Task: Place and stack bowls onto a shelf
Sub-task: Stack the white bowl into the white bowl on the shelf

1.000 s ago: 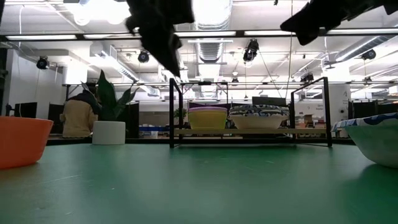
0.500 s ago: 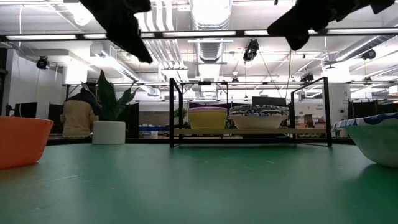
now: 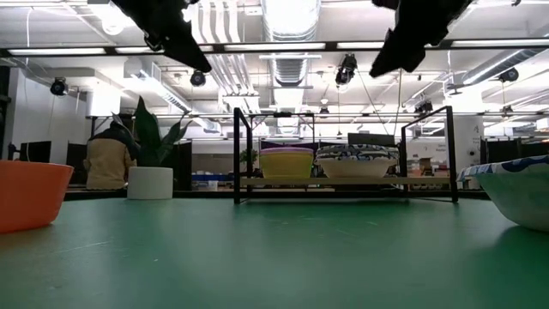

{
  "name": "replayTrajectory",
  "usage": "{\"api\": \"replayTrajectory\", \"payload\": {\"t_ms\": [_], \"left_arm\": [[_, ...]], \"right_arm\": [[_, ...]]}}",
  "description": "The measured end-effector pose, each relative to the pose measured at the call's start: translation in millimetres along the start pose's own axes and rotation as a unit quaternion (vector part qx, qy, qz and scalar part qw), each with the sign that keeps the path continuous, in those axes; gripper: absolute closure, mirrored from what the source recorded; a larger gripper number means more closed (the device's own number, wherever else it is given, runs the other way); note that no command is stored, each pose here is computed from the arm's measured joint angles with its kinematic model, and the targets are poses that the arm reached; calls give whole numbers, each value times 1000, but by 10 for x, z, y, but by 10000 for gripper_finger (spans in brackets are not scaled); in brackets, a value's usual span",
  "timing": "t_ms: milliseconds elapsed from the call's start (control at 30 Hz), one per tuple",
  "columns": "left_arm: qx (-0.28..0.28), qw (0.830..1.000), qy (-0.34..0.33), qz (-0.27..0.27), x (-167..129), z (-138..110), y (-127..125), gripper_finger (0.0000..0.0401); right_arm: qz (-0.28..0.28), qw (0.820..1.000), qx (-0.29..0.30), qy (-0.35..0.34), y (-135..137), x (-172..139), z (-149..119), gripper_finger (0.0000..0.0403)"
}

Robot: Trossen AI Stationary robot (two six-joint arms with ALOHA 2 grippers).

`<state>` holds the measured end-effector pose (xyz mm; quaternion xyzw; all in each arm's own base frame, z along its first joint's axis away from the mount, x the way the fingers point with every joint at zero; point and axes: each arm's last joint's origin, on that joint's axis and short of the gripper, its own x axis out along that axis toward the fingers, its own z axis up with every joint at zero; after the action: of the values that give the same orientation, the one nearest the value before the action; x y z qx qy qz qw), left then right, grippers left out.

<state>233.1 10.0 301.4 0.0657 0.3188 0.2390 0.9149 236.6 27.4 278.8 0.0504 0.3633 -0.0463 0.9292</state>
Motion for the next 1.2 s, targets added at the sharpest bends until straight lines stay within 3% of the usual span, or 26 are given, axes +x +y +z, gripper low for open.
{"api": "replayTrajectory", "payload": {"t_ms": [200,367,600,800,1200], "left_arm": [[15,1000,14,1,66,-22,-36,294],[22,999,26,1,116,-92,-62,294],[29,999,38,2,162,-187,-83,294],[29,999,38,2,165,-187,-85,294],[34,999,40,2,174,-202,-89,294]], "right_arm": [[65,993,0,97,110,205,32,235],[96,975,22,199,285,433,-48,233],[64,934,24,350,535,588,-292,252],[65,926,2,373,676,658,-413,262],[37,911,7,410,680,874,-610,264]]}}
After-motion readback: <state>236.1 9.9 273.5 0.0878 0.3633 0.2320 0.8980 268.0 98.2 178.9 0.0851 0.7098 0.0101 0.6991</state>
